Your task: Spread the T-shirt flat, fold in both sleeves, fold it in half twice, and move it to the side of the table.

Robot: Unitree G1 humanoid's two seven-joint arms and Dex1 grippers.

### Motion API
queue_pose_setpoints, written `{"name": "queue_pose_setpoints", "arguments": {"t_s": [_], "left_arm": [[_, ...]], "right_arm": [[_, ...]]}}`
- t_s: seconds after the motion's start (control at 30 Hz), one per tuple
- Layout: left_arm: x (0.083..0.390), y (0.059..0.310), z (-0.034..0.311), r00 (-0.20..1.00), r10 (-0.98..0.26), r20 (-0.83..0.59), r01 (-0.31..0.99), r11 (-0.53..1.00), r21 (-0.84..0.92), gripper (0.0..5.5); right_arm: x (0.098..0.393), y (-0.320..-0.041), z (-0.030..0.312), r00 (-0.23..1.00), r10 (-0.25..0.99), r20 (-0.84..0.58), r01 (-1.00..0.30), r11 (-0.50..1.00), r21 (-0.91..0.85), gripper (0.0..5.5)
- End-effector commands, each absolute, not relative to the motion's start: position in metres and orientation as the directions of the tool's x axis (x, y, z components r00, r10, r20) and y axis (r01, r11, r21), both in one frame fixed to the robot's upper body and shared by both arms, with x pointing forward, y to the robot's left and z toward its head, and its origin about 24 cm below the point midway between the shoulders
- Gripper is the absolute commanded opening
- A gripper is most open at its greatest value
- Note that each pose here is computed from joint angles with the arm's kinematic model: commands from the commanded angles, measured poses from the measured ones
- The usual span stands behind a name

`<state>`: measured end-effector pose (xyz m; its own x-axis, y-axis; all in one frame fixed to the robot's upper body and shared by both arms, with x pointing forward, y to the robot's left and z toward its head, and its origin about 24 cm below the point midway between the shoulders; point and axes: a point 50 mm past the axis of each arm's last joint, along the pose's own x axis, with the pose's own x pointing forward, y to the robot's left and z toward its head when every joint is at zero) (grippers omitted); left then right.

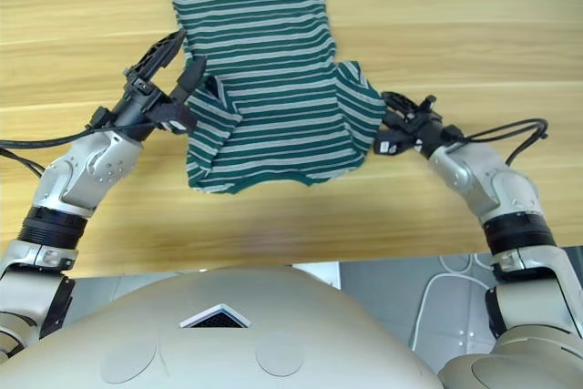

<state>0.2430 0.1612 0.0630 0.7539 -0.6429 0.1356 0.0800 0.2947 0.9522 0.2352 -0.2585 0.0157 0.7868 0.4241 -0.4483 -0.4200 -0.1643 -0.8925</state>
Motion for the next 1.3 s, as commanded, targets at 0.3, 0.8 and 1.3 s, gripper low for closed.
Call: {"name": "queue_pose_setpoints", "arguments": {"t_s": [0.3,0.8,1.3], "left_arm": [[0.240,0.164,0.054,0.764,-0.640,0.085,0.104,0.251,0.962,2.50],[0.238,0.166,0.046,0.766,-0.641,0.048,0.133,0.231,0.964,2.50],[0.239,0.166,0.039,0.766,-0.643,0.025,0.157,0.224,0.962,2.50]], "right_arm": [[0.229,-0.259,0.000,0.775,0.413,-0.479,-0.452,-0.170,-0.876,0.26],[0.231,-0.230,0.028,0.791,0.563,-0.238,-0.274,-0.022,-0.961,0.02],[0.224,-0.201,0.033,0.722,0.663,-0.199,-0.257,-0.011,-0.966,0.02]]}}
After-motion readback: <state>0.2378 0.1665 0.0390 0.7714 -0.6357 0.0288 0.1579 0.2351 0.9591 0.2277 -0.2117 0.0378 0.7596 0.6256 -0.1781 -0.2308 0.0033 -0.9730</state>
